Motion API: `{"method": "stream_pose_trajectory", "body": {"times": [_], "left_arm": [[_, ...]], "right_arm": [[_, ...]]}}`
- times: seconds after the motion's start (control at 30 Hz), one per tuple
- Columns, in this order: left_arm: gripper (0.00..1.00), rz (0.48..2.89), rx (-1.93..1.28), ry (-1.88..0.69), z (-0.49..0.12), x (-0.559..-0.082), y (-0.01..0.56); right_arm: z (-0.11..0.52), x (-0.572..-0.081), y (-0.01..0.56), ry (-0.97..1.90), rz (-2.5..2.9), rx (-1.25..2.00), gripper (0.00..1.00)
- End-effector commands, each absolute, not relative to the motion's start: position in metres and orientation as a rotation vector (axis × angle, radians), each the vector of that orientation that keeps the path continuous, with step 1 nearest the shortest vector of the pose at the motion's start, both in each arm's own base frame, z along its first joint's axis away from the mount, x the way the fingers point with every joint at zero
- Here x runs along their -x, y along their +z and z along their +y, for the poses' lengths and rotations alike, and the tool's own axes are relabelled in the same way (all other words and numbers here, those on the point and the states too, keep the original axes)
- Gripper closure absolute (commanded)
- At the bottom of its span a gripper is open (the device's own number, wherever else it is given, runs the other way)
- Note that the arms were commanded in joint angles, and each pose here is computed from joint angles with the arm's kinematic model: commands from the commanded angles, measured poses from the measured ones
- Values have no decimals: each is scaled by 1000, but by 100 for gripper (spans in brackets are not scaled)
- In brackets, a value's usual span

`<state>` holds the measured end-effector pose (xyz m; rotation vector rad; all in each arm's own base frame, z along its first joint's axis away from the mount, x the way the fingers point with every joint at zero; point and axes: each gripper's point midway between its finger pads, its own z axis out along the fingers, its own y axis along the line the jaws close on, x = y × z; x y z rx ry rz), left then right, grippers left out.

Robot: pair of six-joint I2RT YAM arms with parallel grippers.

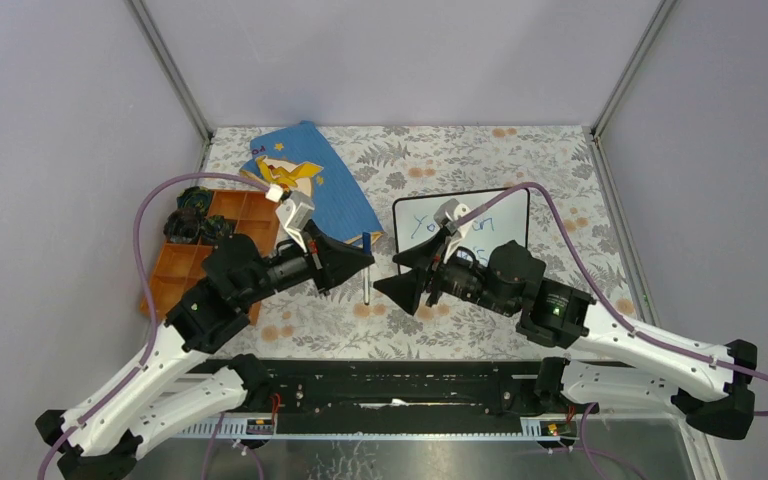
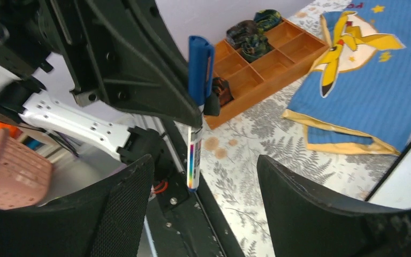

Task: Write a sentence on the whiteboard
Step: Place the whiteboard marker at the center of the board.

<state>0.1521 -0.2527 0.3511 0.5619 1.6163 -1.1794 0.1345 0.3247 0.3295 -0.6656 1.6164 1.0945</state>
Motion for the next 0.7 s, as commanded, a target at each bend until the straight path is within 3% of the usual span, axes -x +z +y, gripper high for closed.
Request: {"method": "stream_pose_trajectory", "body": {"times": [0.0,0.47,0.67], "left_arm": [[100,1463,-599,-1234,-250,-138,375],[100,1406,-562,-1267,-247,-135,384],[100,1398,-555,-1254,-245,-136,385]], "right_arm": [[339,-122,361,1360,1533,620,24],[368,-123,361,1539,1504,568,45],[366,-125,360,1535,1502,560,48]]}}
